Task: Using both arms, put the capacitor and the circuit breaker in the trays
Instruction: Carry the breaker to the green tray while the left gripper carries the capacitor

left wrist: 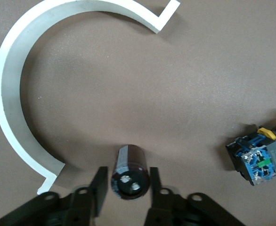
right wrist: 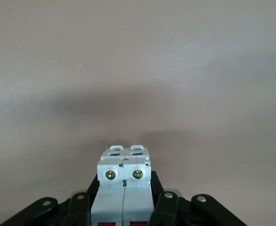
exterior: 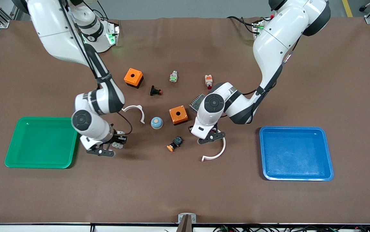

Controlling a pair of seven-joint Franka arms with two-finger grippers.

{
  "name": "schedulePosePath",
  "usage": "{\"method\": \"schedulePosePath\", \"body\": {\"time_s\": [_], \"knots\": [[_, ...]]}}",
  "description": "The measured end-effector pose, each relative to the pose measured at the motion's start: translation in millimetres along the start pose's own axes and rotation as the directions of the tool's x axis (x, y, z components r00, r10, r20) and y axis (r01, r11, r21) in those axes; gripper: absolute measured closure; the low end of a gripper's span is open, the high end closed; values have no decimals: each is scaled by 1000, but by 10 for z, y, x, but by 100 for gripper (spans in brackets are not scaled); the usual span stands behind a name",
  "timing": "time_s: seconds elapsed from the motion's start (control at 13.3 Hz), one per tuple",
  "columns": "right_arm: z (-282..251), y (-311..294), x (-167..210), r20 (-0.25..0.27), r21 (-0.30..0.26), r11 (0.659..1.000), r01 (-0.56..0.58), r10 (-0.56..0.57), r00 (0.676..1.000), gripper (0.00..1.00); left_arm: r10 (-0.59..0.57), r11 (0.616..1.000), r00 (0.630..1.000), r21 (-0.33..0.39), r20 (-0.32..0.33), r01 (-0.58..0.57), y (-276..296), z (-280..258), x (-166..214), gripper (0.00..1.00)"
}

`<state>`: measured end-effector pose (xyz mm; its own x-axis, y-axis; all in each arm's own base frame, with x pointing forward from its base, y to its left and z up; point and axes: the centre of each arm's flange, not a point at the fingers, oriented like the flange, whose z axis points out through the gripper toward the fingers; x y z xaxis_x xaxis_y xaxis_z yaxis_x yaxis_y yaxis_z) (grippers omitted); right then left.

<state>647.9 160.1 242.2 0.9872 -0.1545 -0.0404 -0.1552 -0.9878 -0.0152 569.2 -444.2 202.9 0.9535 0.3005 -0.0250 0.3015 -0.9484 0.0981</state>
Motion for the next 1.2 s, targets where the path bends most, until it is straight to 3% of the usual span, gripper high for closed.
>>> {"method": "schedulePosePath", "body": {"time_s": [0.23, 0.45, 0.68, 0.9, 1.2], "knots": [[-510, 983, 340, -7, -52, 998, 31, -31, 999, 59, 11, 1000, 1000, 1, -19, -11, 6, -30, 34, 66], [-401, 2089, 440, 7, -60, 996, 73, -73, 997, 59, 19, 1000, 996, 2, -86, -18, -26, -292, 255, 66], [-205, 3080, 367, -16, -62, 990, 126, -127, 992, 59, -34, 999, 989, 35, -142, 39, -405, -995, 784, 66], [-41, 3469, 257, -59, -75, 989, 124, -129, 990, 59, -55, 995, 984, 67, -171, 67, -997, -1454, 1310, 66], [303, 3538, 141, -96, -93, 986, 137, -146, 985, 59, -23, 991, 991, 126, -135, 41, -1921, -1371, 1865, 66]]}}
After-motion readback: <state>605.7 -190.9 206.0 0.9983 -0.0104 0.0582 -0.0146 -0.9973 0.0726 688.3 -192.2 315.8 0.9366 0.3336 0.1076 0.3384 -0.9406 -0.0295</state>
